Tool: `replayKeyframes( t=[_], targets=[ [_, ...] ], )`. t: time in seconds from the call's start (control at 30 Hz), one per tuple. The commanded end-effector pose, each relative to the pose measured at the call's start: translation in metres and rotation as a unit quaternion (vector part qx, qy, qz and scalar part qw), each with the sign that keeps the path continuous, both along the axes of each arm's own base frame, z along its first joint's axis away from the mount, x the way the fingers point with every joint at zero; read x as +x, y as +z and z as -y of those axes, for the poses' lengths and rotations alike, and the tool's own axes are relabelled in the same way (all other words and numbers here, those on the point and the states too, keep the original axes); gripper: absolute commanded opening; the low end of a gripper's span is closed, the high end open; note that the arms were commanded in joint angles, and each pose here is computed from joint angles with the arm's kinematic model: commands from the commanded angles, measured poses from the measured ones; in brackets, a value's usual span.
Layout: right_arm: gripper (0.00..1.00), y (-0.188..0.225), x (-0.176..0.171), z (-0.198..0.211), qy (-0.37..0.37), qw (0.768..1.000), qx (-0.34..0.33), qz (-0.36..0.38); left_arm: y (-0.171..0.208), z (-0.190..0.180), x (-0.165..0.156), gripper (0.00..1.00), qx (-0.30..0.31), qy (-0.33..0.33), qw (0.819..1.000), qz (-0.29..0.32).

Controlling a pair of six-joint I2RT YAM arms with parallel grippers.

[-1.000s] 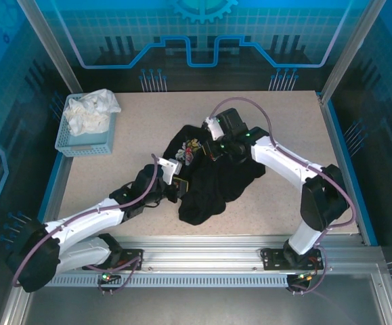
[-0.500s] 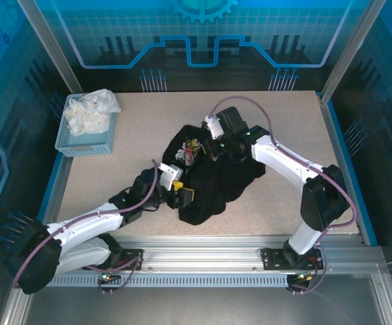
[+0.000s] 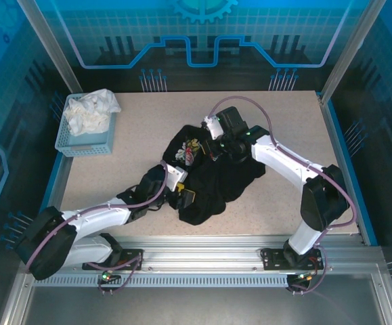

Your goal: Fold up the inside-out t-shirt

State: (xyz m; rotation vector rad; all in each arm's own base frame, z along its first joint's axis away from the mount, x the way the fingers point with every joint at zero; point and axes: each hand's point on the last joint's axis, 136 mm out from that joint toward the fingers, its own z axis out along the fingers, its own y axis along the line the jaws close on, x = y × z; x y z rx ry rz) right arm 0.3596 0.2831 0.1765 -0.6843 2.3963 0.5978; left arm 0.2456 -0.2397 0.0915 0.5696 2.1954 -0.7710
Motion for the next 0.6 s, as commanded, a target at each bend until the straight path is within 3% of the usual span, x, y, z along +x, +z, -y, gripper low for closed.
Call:
replayKeyframes(
  t=[0.0, 0.3, 0.57],
  targets=[
    [0.00, 0.009, -0.003, -0.005, 0.015, 1.000, 0.010, 0.006, 0.021, 0.006, 0.013, 0.52, -0.018, -0.002, 0.999, 0.031],
    [0.00, 0.009, -0.002, -0.003, 0.012, 1.000, 0.010, 0.006, 0.027, 0.004, 0.014, 0.23, -0.025, 0.000, 0.999, 0.028],
    [0.00, 0.012, 0.004, -0.006, 0.007, 1.000, 0.015, 0.007, 0.054, -0.002, 0.009, 0.01, -0.055, 0.018, 0.998, 0.033]
  ],
)
